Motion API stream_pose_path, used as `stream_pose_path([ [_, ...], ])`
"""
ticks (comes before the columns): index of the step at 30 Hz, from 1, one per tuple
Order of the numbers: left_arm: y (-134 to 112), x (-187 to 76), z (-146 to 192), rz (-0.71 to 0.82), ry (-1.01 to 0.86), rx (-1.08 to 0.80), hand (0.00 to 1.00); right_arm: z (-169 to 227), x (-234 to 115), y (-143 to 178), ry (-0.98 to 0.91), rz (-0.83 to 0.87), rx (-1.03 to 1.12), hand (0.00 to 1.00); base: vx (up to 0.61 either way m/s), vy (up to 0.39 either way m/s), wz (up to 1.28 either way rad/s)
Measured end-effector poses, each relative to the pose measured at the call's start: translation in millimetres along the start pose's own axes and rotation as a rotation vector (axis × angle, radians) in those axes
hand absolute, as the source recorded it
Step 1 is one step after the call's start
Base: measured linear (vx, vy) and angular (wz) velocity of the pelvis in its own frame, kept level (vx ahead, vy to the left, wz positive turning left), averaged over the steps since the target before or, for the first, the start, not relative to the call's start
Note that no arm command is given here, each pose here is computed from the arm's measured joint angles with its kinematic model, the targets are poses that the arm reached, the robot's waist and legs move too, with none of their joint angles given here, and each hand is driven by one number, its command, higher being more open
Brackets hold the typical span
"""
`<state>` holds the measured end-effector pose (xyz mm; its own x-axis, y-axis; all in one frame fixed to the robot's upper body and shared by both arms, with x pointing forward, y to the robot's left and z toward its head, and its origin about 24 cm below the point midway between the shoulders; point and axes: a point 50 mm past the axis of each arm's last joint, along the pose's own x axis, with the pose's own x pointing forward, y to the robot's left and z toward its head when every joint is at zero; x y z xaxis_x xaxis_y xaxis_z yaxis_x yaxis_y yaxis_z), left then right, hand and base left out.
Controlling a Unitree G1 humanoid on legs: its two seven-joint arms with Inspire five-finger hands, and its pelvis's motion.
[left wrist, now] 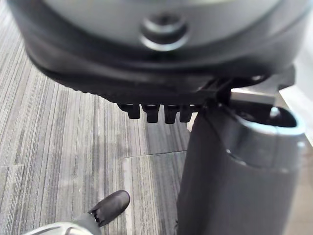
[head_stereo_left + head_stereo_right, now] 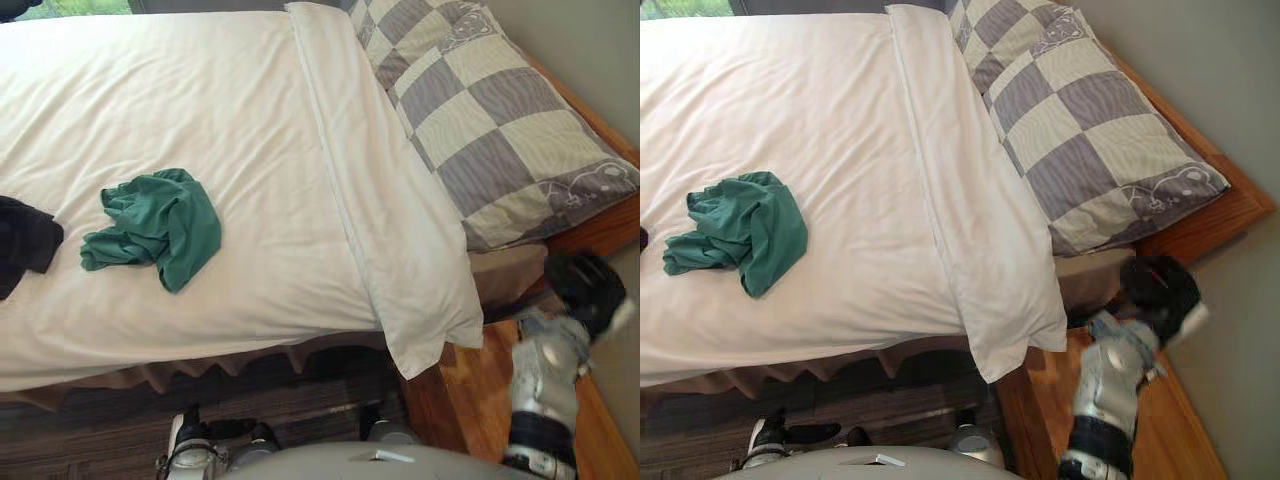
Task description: Tidy up the quilt and then pick up the clothes from the bed and put them into the laundry hamper
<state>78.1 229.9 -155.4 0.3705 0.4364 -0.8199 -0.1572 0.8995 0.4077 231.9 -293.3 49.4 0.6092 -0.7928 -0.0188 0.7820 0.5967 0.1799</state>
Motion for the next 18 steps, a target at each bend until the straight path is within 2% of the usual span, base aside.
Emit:
stream_pose_path([
  [5, -5.0, -0.5, 1.5, -0.017, -0.007, 0.027, 1.0, 32.9, -0.3, 63.9, -0.096, 0.204, 0.201, 0.0, -0.03, 0.017, 0.34],
  [10, -8.3, -0.3, 10.8, -0.02, -0.046, 0.008, 1.0, 54.9, -3.1, 103.3, -0.124, 0.311, 0.294, 0.0, -0.04, 0.024, 0.31],
  [15, -14.6, -1.3, 16.7, -0.032, -0.075, 0.024, 1.0, 25.4, 2.8, 117.2, 0.015, 0.302, 0.253, 0.0, 0.0, 0.01, 0.1],
  [18, -21.4, -1.7, 25.4, -0.05, -0.105, 0.026, 1.0, -25.7, 2.8, 104.5, 0.207, 0.239, 0.149, 0.0, 0.0, 0.008, -0.01],
])
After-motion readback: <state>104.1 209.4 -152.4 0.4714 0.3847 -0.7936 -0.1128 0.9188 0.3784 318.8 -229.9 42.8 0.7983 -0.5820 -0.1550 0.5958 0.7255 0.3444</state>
